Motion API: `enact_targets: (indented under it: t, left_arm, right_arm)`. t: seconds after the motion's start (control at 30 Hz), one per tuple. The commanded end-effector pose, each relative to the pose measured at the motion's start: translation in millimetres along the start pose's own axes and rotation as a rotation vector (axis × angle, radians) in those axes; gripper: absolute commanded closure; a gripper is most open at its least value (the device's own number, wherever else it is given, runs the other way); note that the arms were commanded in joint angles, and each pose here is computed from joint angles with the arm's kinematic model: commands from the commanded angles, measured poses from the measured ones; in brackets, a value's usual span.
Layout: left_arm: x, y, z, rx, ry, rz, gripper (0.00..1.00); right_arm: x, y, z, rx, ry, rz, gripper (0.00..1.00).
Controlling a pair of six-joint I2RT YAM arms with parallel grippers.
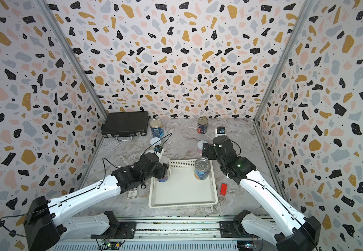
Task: Put the canned food in the basket
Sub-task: Place the canned food in the basket.
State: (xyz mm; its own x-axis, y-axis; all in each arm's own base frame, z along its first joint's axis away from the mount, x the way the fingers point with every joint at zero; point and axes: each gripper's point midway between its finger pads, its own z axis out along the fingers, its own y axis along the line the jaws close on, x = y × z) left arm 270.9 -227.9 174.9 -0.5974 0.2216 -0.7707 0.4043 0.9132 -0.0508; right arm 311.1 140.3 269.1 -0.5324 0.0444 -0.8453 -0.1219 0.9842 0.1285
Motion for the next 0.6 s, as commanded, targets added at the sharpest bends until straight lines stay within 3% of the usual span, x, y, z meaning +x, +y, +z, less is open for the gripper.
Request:
enact_targets:
  t: [0.0,0.2,0.37,0.57]
  left_arm:
    - [-66,-8,-15,0.028,-0.278,-0.038,0.87]
    - [-59,-15,0,0.050,-0.290,-0.003,0.84]
    - [-51,-9,20,-0.016,-0.257,0.033,0.84]
    - [-49,1,21,-0.075,-0.255,0.047,0.84]
  right_arm:
    - [-17,3,-12,-0.035,-0.035,0.032,0.00]
    - [-13,1,-8,-0.026,-0.026,0.035,0.00]
    - [-11,3,-3,-0.028,-0.014,0.034,0.00]
    - [-11,4,-6,-0.042,-0.015,0.041,0.00]
